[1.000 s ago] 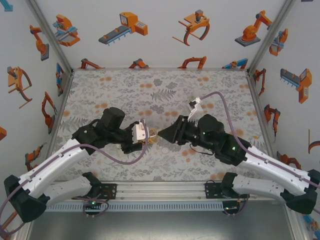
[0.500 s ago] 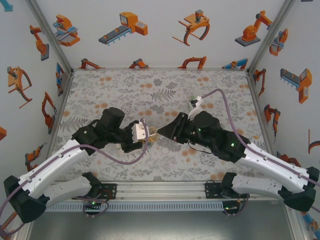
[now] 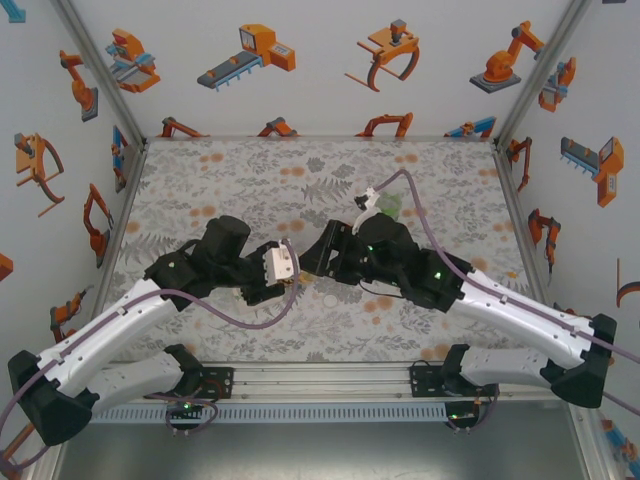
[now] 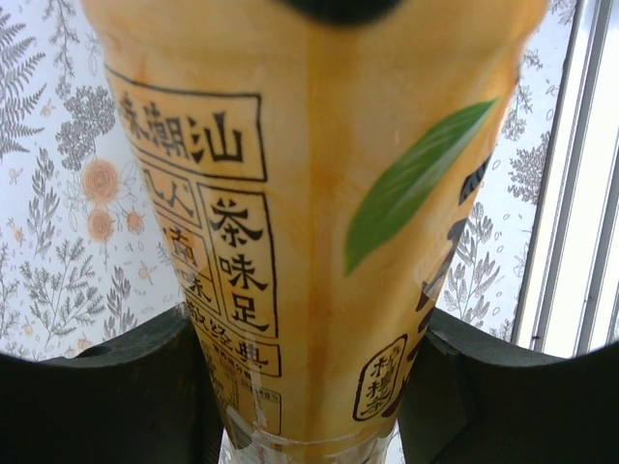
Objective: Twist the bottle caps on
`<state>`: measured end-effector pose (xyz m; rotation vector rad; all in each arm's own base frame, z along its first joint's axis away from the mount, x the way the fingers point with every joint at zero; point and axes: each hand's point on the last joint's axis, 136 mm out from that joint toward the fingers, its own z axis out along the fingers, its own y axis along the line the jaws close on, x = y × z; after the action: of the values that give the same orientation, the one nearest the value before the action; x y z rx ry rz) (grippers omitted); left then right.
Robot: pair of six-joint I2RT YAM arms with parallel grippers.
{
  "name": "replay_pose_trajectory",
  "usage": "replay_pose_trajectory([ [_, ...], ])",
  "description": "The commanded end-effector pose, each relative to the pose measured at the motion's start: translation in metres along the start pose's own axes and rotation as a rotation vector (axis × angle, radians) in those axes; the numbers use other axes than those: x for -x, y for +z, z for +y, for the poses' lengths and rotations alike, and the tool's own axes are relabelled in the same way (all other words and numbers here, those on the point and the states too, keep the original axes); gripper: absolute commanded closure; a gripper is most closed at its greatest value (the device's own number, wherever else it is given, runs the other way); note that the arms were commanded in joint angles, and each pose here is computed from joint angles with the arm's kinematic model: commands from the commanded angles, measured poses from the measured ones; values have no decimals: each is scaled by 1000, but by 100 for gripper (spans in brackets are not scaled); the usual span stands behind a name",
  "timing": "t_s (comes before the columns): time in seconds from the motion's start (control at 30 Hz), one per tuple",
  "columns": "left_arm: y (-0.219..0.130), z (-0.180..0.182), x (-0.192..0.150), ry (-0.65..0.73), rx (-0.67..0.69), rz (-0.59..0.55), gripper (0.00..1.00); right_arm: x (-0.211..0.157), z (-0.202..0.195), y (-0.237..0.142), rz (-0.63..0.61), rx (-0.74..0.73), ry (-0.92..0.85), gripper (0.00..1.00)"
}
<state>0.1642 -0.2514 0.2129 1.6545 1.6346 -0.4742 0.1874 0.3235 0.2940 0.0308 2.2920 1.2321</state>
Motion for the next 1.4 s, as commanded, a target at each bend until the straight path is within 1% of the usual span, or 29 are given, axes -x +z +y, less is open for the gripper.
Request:
replay_pose_trajectory([
  [0.0, -5, 1, 26, 29, -5, -109, 100, -6, 9, 13, 38, 26, -23, 35],
  [0.13, -6, 0, 27, 27, -7, -114, 100, -10, 7, 27, 54, 21, -23, 35],
  [0.23, -8, 0, 28, 29, -1, -125, 100, -10, 3, 30, 45, 13, -21, 35],
  [0.33, -9, 0, 29, 33, 1, -135, 100, -9, 3, 30, 29, 25, -16, 40],
  [0.43, -9, 1, 29, 32, 11, -134, 100, -9, 3, 30, 26, 32, -11, 49],
  [0.47, -9, 2, 28, 30, 12, -131, 94, -7, 3, 29, 20, 30, -12, 50],
  [0.5, -9, 2, 28, 28, 16, -129, 81, -6, 1, 27, 14, 22, -19, 50],
  [0.57, -9, 3, 28, 24, 17, -130, 53, -3, -3, 25, 0, 3, -36, 52],
  [0.6, -10, 3, 29, 25, 22, -137, 42, 0, -7, 24, -3, -10, -42, 54],
  [0.67, -10, 3, 30, 26, 25, -148, 24, 5, -16, 21, -6, -45, -59, 56],
  [0.7, -11, 2, 31, 27, 26, -154, 17, 9, -21, 20, -5, -69, -75, 57],
  [0.73, -12, 2, 31, 28, 29, -158, 15, 11, -26, 19, -1, -92, -89, 58],
  [0.87, -14, 2, 32, 33, 39, -171, 11, 30, -53, 15, 28, -218, -167, 60],
  [1.1, -14, 3, 32, 31, 43, -172, 11, 74, -114, 11, 180, -518, -333, 61],
  [1.2, -13, 5, 31, 14, 42, -169, 10, 98, -129, 17, 204, -602, -390, 60],
  [1.37, -8, 10, 27, -28, 43, -143, 11, 142, -147, 37, 222, -689, -433, 60],
])
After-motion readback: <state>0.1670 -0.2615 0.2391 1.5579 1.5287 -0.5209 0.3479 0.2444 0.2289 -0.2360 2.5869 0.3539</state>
